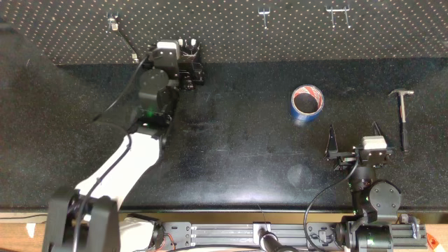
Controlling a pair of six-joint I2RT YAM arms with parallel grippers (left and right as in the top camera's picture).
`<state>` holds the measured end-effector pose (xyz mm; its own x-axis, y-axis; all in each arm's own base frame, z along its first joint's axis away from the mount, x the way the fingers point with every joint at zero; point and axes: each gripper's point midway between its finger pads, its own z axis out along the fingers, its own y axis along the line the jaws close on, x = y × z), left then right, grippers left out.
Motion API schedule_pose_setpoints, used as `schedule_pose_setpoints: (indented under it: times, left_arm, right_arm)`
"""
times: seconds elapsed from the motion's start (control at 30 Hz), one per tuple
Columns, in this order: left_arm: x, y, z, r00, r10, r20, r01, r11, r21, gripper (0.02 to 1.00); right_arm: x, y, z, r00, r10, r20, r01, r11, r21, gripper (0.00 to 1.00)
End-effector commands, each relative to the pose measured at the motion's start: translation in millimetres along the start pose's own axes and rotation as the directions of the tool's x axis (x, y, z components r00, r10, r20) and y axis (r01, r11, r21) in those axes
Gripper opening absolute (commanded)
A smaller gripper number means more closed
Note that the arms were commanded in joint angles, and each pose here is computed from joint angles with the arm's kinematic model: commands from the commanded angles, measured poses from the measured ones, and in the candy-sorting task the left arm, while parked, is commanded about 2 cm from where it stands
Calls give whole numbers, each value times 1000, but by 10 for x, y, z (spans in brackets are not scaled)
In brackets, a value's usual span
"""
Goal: Place Tools Onto Pegboard
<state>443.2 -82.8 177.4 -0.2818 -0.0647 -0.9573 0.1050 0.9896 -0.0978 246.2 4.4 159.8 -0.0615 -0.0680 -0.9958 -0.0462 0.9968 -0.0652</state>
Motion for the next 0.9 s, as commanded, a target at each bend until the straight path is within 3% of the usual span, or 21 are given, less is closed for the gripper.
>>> schedule_pose_setpoints:
  times: [0.03,0.33,0.6,0.9]
  left_arm:
    - [-259,233,-352,1000,-11,20,12,999,-46,996]
    - [-26,648,-1574,966,-30,256,59,993,-105,996]
    - [268,636,-1907,932,-17,362,54,994,-90,996]
    - [699,604,-1927,977,-14,214,38,993,-109,996]
  right_arm:
    - [12,0,-1,1000,-7,0,7,1000,1,980]
    - [13,1,-1,1000,-7,0,7,1000,1,980]
    - [13,1,-1,1000,-7,0,7,1000,1,980]
    - [12,0,-1,1000,-7,0,7,1000,1,980]
